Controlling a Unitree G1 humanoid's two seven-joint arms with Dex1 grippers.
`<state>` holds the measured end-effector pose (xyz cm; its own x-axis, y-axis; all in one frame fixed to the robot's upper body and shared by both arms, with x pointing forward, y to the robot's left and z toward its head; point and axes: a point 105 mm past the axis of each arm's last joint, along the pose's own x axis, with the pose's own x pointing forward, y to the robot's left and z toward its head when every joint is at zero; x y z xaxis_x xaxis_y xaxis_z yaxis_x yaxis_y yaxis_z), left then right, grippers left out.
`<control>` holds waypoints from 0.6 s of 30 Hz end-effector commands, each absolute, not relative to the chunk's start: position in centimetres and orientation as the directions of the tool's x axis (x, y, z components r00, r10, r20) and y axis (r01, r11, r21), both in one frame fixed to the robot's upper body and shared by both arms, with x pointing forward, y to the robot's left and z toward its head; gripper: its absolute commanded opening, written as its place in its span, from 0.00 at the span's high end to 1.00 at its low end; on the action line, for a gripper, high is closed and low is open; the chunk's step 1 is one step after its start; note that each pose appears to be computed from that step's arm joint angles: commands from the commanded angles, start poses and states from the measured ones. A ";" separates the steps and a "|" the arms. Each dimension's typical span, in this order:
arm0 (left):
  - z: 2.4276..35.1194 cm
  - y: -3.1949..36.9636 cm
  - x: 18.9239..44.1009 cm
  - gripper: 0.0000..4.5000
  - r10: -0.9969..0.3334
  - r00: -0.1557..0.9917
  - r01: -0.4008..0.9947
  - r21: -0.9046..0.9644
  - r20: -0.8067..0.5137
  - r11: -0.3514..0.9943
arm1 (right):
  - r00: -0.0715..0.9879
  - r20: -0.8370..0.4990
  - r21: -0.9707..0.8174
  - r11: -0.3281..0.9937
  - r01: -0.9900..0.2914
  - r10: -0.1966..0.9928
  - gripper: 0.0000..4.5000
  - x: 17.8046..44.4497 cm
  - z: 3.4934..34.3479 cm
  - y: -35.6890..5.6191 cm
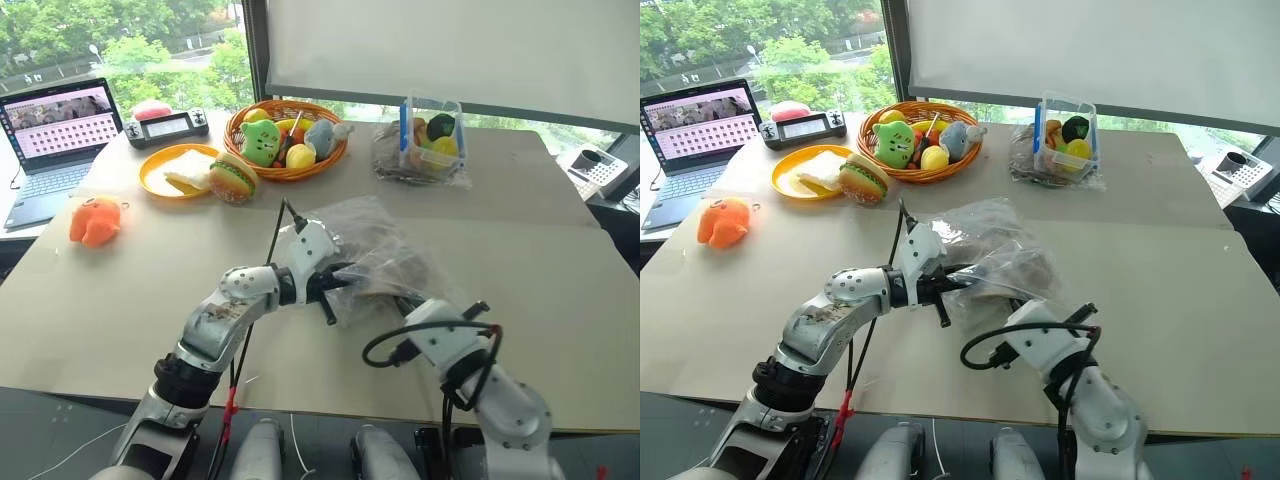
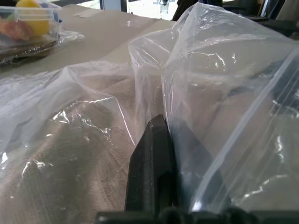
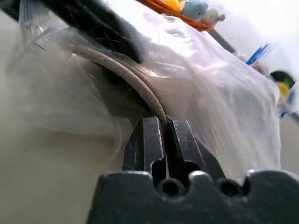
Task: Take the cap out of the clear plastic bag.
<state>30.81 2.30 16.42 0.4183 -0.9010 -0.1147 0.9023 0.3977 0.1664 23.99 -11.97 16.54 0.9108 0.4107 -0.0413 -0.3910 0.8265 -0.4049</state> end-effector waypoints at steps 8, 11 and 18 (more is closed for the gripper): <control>15.6 2.0 30.4 1.00 -0.908 0.393 0.916 0.147 -0.145 0.373 | 0.629 0.198 -0.120 0.656 -0.745 0.751 0.99 19.6 22.1 -11.0; 15.6 2.0 30.4 1.00 -0.908 0.393 0.916 0.149 -0.144 0.373 | 0.565 0.222 -0.007 0.581 -0.814 0.794 0.99 17.8 23.6 -11.0; 15.6 2.1 30.4 1.00 -0.906 0.397 0.914 0.151 -0.146 0.376 | 0.518 0.484 0.192 0.492 -0.849 0.705 0.99 16.0 28.9 -12.9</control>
